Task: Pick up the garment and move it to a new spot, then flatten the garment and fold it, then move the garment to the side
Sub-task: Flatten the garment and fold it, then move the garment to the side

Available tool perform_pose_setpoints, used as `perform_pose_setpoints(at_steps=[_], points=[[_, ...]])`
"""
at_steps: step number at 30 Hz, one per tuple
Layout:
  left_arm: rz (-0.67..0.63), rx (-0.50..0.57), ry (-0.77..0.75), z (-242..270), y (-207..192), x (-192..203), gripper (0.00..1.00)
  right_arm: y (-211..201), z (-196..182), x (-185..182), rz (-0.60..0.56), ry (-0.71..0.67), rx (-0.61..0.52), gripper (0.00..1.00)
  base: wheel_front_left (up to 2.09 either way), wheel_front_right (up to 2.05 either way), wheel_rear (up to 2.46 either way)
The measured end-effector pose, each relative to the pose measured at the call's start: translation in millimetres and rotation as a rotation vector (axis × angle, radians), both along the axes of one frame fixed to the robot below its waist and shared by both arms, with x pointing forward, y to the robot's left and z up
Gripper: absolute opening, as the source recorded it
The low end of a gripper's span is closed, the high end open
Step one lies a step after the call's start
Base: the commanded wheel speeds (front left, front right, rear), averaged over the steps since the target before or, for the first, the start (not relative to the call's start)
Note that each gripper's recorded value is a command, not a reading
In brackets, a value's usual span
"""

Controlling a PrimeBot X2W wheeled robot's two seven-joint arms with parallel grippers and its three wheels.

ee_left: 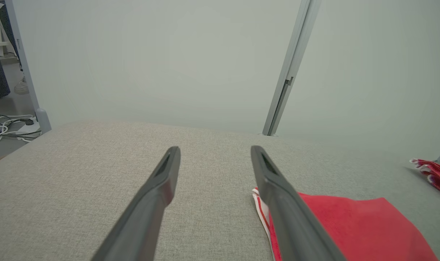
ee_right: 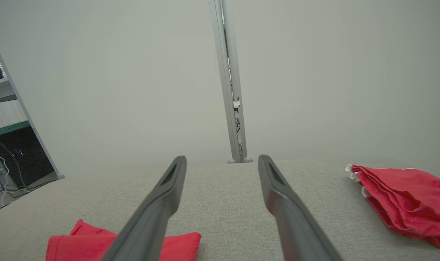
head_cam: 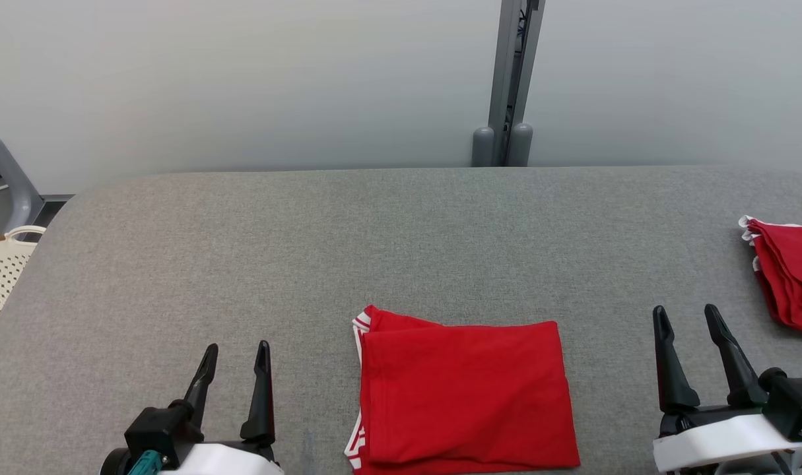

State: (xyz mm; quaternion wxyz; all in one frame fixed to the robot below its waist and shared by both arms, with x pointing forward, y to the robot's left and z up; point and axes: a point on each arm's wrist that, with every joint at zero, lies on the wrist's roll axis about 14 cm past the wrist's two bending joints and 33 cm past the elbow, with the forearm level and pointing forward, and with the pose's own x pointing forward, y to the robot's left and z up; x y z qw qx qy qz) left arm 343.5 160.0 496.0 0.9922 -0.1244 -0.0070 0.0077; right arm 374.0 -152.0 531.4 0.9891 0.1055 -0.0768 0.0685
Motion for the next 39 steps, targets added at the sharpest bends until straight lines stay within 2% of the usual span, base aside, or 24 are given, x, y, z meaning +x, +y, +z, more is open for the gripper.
perform_pose_setpoints(at_steps=[18,23,31,39], points=[[-0.008,0.025,-0.001,-3,0,-4,1.0,-4,-4,-1,-0.013,0.016,-0.011,1.0,0.0,0.0,0.0],[-0.006,0.023,-0.001,-4,0,-5,1.0,0,-14,1,0.003,0.068,-0.027,1.0,0.0,0.0,0.0],[0.009,0.023,0.003,-6,4,-6,1.0,21,-50,11,0.093,0.31,-0.108,1.0,0.0,0.0,0.0],[0.038,0.018,0.018,-10,11,-8,1.0,41,-103,5,0.255,0.642,-0.135,1.0,0.0,0.0,0.0]])
